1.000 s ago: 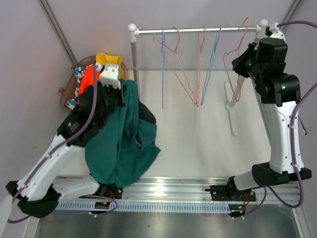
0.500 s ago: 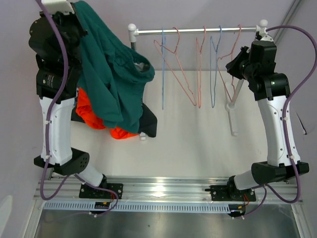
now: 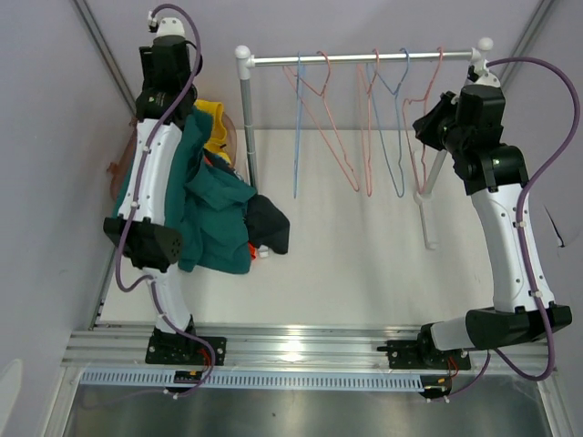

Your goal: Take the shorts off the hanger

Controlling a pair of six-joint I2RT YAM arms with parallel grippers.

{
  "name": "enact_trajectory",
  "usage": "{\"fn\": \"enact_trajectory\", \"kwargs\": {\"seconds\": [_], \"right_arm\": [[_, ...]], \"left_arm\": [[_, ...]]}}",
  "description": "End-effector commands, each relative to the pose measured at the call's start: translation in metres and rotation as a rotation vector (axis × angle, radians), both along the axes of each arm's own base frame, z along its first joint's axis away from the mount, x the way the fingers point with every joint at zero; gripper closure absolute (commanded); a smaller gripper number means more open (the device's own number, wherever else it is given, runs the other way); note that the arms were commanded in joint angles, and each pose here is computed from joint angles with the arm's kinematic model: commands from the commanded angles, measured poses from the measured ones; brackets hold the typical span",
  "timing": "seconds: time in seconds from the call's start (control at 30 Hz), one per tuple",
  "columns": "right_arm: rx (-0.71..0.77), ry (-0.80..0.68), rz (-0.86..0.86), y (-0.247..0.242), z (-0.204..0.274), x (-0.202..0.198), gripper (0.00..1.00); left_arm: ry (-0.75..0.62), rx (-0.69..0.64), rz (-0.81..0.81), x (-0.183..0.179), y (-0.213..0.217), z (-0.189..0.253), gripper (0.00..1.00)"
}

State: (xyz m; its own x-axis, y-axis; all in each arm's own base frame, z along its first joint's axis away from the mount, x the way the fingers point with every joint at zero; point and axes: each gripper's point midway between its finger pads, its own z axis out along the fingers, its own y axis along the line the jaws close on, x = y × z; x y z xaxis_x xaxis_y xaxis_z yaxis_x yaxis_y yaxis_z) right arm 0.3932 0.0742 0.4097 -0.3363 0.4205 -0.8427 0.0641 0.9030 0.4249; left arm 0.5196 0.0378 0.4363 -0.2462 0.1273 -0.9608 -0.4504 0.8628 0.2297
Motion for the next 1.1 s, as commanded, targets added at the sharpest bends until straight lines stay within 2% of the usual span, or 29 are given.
{"fn": "enact_trajectory", "kwargs": {"seconds": [0.0, 0.03, 0.07, 0.2, 0.27, 0.3, 0.33, 0.37, 0.4, 0.43, 0.47, 0.5, 0.53, 0.73, 0.77, 0.8, 0.87, 0.93, 1.0, 1.07], "right_arm": [[0.005, 0.049, 0.025, 0.003, -0.014, -0.010, 1.00], [0.002, 0.051, 0.024, 0.003, -0.015, -0.010, 1.00], [-0.001, 0.049, 0.023, 0.002, -0.015, -0.010, 1.00], [-0.012, 0.054, 0.017, 0.001, -0.016, -0.008, 1.00], [-0.012, 0.056, 0.016, 0.000, -0.017, -0.007, 1.00], [-0.012, 0.057, 0.012, 0.000, -0.018, -0.006, 1.00], [-0.013, 0.062, 0.012, 0.000, -0.020, -0.005, 1.00], [-0.017, 0.067, 0.005, -0.001, -0.022, -0.005, 1.00], [-0.018, 0.070, 0.001, -0.002, -0.022, -0.005, 1.00], [-0.022, 0.077, -0.011, -0.004, -0.024, -0.005, 0.90], [-0.022, 0.076, -0.016, -0.005, -0.023, -0.006, 0.68], [-0.027, 0.084, -0.025, -0.007, -0.026, -0.006, 0.16], [-0.033, 0.083, -0.040, -0.010, -0.026, -0.007, 0.01], [-0.100, 0.076, -0.127, -0.034, -0.019, -0.027, 0.01], [-0.109, 0.070, -0.138, -0.038, -0.014, -0.038, 0.01], [-0.115, 0.065, -0.150, -0.042, -0.011, -0.044, 0.01], [-0.127, 0.034, -0.155, -0.047, 0.001, -0.064, 0.01], [-0.109, -0.007, -0.035, -0.030, 0.009, -0.080, 0.01], [-0.097, -0.138, 0.071, -0.018, 0.039, -0.112, 0.01], [-0.070, -0.230, 0.226, 0.005, 0.056, -0.140, 0.01]], "left_arm": [[0.001, -0.088, 0.003, 0.006, 0.009, -0.013, 0.40], [0.020, -0.142, 0.009, 0.016, 0.011, -0.033, 0.34], [0.065, -0.174, 0.022, 0.017, 0.022, -0.050, 0.24], [0.179, -0.298, -0.024, 0.028, 0.017, -0.103, 0.01], [0.190, -0.328, -0.044, 0.023, 0.010, -0.105, 0.01], [0.227, -0.343, -0.045, 0.019, 0.008, -0.121, 0.01], [0.226, -0.361, -0.062, 0.015, 0.002, -0.119, 0.01], [0.174, -0.363, -0.089, 0.006, -0.005, -0.096, 0.01], [0.197, -0.363, -0.097, 0.000, -0.011, -0.105, 0.01], [0.200, -0.353, -0.131, -0.004, -0.026, -0.109, 0.01], [0.187, -0.342, -0.151, -0.019, -0.032, -0.101, 0.01], [0.175, -0.337, -0.169, -0.025, -0.039, -0.096, 0.01], [0.191, -0.328, -0.198, -0.032, -0.054, -0.100, 0.01], [0.194, -0.281, -0.304, -0.099, -0.103, -0.084, 0.01], [0.205, -0.259, -0.341, -0.112, -0.118, -0.085, 0.01], [0.158, -0.253, -0.355, -0.131, -0.118, -0.065, 0.01], [0.161, -0.244, -0.405, -0.156, -0.129, -0.062, 0.01], [0.103, -0.269, -0.459, -0.188, -0.126, -0.042, 0.01], [0.089, -0.305, -0.517, -0.211, -0.128, -0.040, 0.01], [-0.011, -0.336, -0.581, -0.246, -0.120, -0.014, 0.01]]}}
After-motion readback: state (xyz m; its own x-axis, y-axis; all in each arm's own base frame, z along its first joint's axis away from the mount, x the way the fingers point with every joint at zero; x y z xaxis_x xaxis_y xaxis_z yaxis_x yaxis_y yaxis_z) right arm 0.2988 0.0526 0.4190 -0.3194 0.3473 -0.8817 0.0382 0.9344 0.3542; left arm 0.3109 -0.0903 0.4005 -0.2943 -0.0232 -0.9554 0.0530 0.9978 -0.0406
